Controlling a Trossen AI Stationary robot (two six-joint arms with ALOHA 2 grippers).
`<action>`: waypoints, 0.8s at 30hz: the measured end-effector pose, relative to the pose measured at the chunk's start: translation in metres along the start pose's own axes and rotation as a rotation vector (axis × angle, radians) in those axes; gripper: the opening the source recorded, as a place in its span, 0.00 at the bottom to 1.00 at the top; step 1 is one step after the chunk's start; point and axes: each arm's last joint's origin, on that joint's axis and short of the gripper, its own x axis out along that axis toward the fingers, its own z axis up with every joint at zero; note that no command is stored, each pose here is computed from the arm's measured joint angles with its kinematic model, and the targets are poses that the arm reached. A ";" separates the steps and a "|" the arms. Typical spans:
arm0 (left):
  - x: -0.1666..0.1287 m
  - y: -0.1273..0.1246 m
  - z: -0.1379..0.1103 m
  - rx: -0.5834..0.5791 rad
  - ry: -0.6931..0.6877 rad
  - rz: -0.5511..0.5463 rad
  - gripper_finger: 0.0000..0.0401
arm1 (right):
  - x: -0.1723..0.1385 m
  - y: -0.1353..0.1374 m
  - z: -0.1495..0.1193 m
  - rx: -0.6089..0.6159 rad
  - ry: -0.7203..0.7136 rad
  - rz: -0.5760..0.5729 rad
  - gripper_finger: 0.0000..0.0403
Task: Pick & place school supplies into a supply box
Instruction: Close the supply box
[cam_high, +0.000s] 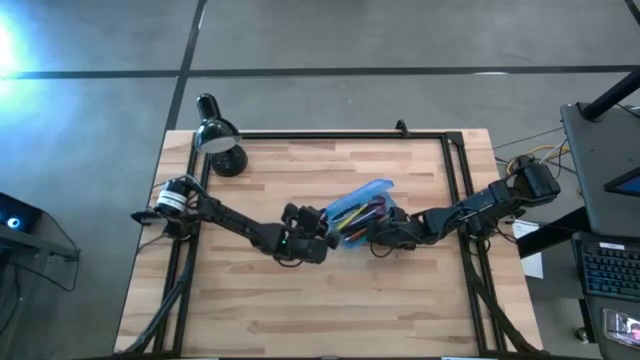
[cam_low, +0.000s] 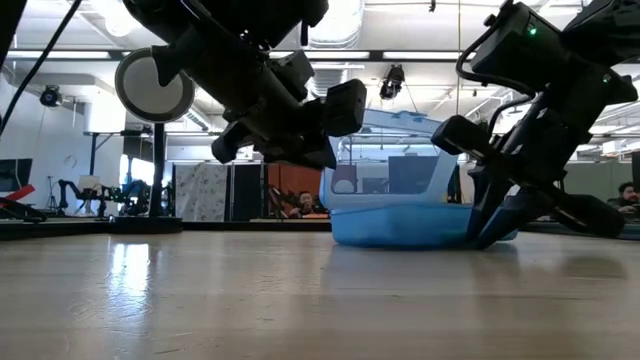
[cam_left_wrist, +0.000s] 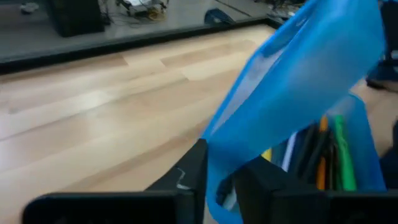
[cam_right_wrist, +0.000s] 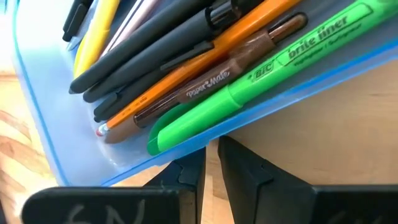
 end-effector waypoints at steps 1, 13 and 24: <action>0.000 0.000 -0.001 0.001 0.011 -0.009 0.15 | 0.000 0.000 0.000 0.000 -0.001 0.000 0.12; 0.003 -0.017 -0.011 0.047 0.151 -0.273 0.23 | 0.000 0.000 0.001 -0.004 -0.009 0.002 0.12; -0.009 -0.016 -0.022 0.146 0.191 -0.273 0.23 | 0.000 0.000 0.001 -0.019 -0.008 0.004 0.12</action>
